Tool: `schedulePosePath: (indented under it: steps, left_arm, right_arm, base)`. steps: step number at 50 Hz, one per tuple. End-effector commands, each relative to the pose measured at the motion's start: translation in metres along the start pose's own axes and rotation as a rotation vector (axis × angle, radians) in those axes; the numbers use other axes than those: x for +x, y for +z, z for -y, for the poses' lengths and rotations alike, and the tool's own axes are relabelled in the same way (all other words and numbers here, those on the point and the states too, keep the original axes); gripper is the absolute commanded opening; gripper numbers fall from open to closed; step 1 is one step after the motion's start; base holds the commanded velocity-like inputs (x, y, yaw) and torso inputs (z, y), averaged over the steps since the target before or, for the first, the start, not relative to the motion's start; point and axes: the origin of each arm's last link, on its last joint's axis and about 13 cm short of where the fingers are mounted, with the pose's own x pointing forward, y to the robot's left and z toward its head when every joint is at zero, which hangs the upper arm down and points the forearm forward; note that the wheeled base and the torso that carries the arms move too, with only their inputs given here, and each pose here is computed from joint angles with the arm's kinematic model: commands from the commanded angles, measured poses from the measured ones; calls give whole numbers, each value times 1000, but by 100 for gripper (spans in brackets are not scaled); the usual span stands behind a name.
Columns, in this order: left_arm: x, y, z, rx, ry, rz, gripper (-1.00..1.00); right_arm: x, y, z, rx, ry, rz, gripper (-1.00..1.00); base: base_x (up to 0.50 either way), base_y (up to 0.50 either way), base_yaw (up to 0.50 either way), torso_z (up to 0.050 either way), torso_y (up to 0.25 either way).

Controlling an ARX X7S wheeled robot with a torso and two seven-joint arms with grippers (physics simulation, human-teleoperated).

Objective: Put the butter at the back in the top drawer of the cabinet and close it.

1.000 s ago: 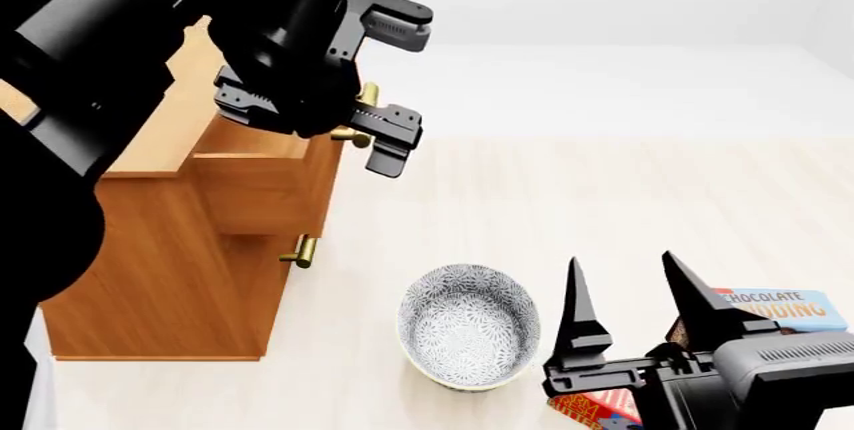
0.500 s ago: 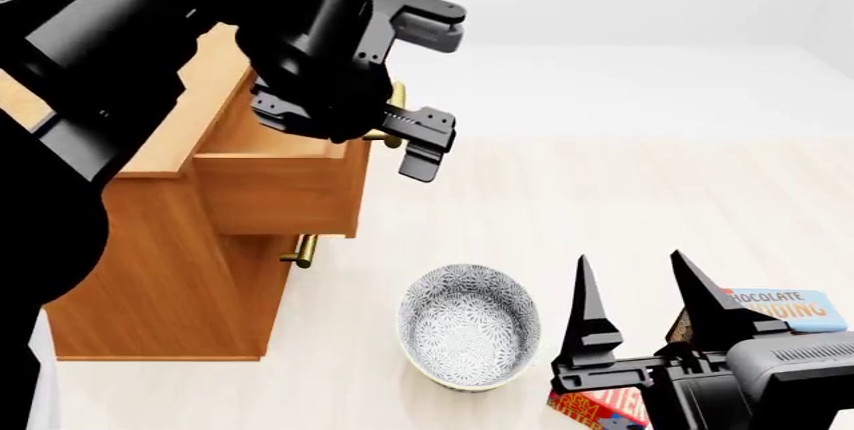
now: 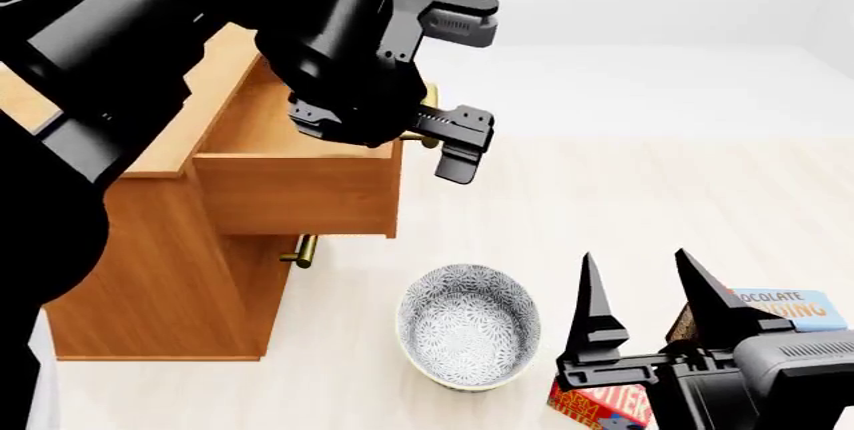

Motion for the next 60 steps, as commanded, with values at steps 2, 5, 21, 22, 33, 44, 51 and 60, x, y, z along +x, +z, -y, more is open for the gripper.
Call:
schedulePosePath:
  steps: [2,5,21,22,33,44,51,60]
  left_arm:
    - [-2,2,13,-5,-157,15,100]
    - [-3,2,14,-3,-160,20,100]
    - [-5,1,25,38,-155,34,100]
    - [-5,1,26,42,-155,34,100]
    - [-11,3,34,77,-173,77,100]
    - [-18,8,38,90,-218,135,100]
    - [-21,9,40,97,-240,158,100]
    - [-22,11,41,101,-248,173,100]
  right_arm:
    - [0,0,1,4,0,0,100]
    - [1,0,1,4,-1,-1,100]
    - [1,1,2,10,-1,1,100]
    - [1,1,3,10,-1,1,100]
    - [1,1,4,15,-5,4,100]
    - [0,2,4,15,-6,5,100]
    - [0,2,5,15,-8,5,100]
    - [0,3,5,16,-10,4,100]
  base:
    - [0,0,0,0,0]
    - [0,0,0,0,0]
    - [0,0,0,0,0]
    - [0,0,0,0,0]
    - [0,0,0,0,0]
    - [0,0,0,0,0]
    - [0,0,0,0,1]
    - [2,-2,-4,0,0]
